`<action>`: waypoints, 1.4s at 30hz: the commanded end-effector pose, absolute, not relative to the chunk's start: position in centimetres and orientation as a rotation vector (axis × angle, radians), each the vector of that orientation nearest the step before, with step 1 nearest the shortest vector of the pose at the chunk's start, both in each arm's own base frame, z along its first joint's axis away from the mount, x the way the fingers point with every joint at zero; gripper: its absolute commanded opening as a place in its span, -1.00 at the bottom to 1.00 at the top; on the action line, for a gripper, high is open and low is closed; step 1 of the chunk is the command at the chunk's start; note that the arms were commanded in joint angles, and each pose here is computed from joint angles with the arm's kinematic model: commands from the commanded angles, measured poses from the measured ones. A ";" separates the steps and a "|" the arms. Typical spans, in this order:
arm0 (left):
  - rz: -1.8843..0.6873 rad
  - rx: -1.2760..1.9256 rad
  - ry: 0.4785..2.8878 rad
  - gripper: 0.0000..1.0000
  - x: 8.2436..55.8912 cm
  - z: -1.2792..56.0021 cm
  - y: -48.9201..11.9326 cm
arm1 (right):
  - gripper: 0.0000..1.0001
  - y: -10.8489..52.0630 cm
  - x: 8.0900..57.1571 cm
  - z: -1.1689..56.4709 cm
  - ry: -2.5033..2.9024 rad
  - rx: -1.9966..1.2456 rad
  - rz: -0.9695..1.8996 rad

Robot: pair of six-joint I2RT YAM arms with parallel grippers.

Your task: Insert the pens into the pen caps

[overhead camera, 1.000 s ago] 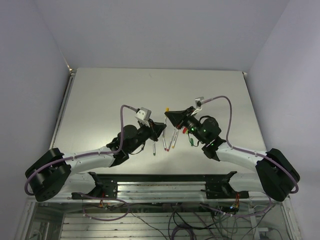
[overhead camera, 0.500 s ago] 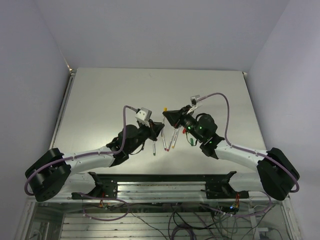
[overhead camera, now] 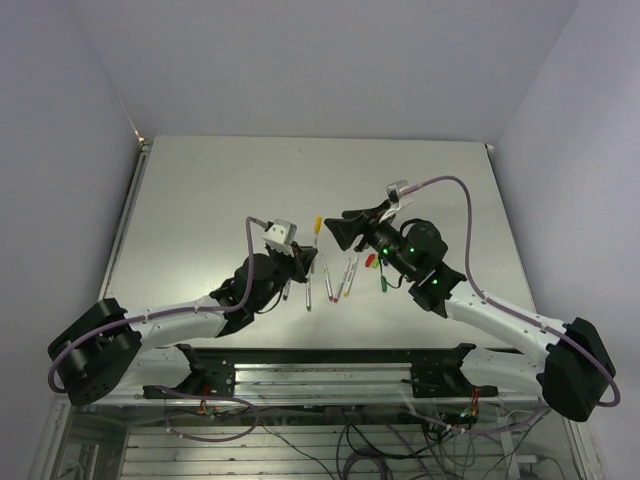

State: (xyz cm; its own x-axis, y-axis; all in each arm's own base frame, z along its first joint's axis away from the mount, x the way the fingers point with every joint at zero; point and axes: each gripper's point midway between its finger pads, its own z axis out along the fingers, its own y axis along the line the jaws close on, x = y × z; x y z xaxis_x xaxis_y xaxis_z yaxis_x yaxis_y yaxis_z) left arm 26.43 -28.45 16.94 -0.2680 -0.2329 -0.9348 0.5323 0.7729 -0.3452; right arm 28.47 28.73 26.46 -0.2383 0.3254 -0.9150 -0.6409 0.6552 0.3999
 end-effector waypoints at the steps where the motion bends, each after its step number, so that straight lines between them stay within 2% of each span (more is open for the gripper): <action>1: -0.619 0.175 1.668 -0.86 28.1 18.1 -26.3 | 0.27 27.5 28.2 27.6 1.550 -0.230 0.892; 3: -0.586 0.151 1.673 -0.86 29.2 18.2 -25.4 | 0.40 26.9 28.6 27.1 1.569 -0.207 0.851; 6: -0.569 0.110 1.712 -0.86 31.5 17.7 -23.9 | 0.42 25.9 29.3 26.3 1.604 -0.189 0.769; 12: -0.507 0.019 1.825 -0.86 36.7 15.4 -20.1 | 0.36 22.4 31.4 24.5 1.661 -0.042 0.583; 25: -0.518 -0.059 2.008 -0.86 46.5 10.2 -16.4 | 0.21 16.9 32.6 21.2 1.714 0.135 0.476; 35: -0.395 -0.050 2.145 -0.86 50.8 6.4 -15.4 | 0.20 16.2 31.8 20.3 1.723 0.155 0.476; 42: -0.350 -0.108 2.214 -0.86 52.0 3.7 -15.0 | 0.21 15.9 31.2 19.6 1.737 0.170 0.483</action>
State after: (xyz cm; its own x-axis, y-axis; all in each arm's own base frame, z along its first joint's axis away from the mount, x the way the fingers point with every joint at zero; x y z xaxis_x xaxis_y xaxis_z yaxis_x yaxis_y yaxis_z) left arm 51.42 -15.58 4.65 -0.5927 -0.1967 -0.7810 0.0832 0.9496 -0.3023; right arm 31.57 16.49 20.13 -0.2230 0.3554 -0.9077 -0.1716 0.9023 0.3954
